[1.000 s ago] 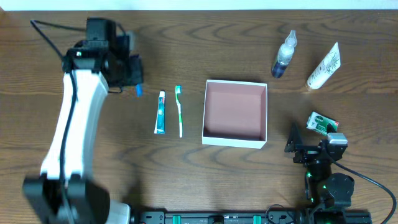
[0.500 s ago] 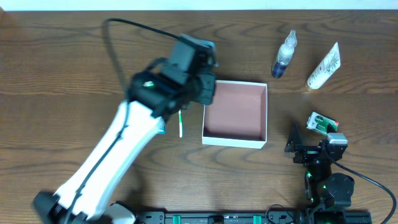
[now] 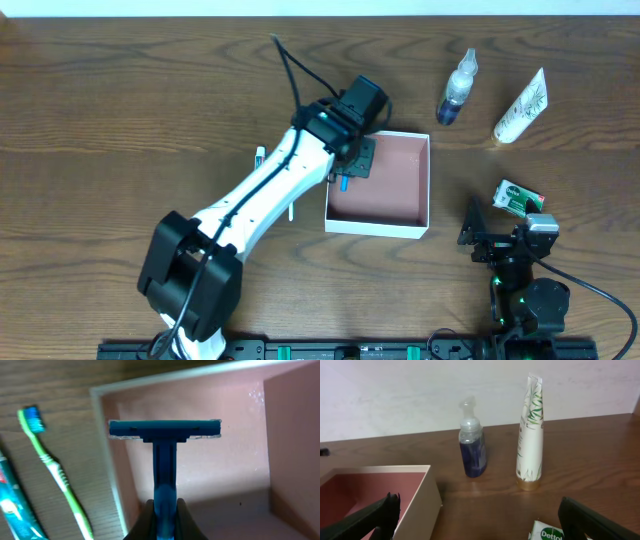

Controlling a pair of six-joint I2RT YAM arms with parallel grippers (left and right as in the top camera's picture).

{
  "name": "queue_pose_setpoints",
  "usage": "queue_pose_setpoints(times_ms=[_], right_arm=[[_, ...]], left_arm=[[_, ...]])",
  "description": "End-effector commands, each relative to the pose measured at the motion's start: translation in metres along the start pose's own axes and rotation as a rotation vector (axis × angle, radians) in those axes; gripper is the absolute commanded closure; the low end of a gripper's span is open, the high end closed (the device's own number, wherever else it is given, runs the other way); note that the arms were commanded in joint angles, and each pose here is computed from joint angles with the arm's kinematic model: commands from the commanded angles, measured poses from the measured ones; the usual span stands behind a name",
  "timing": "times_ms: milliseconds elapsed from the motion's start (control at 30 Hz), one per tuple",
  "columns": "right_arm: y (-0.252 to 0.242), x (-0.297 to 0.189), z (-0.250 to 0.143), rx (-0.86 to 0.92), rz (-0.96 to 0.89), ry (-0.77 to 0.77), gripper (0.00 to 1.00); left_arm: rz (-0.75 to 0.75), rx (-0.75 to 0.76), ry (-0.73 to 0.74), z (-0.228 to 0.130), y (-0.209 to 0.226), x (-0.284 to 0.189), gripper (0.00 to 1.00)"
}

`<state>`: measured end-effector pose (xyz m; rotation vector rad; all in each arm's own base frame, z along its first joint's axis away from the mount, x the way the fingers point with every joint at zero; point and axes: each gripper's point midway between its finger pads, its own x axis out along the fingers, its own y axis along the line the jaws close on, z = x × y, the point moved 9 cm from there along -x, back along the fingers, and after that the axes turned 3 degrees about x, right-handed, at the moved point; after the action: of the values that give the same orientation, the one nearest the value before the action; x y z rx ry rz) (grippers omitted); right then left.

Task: Pack container
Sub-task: 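Lift the blue razor and carry it over the pink box, then lower the razor into the box and open the left gripper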

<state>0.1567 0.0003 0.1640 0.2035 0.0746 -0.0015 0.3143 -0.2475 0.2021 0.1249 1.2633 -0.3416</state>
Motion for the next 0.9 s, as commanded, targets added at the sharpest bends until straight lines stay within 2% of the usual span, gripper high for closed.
queue_pose_setpoints(times_ms=[0,433,867], right_arm=[[-0.001,0.0,0.0,-0.01,-0.002,-0.001,0.01],[-0.001,0.0,0.0,-0.01,-0.003,-0.001,0.01],[-0.001,0.0,0.0,-0.01,-0.002,-0.001,0.01]], left_arm=[[0.01,-0.002,-0.013,-0.002,-0.009,-0.003,0.94],[0.055,-0.05,0.017,-0.008,-0.005,0.01,0.94],[0.112,-0.043,0.149,-0.018,-0.003,0.069,0.94]])
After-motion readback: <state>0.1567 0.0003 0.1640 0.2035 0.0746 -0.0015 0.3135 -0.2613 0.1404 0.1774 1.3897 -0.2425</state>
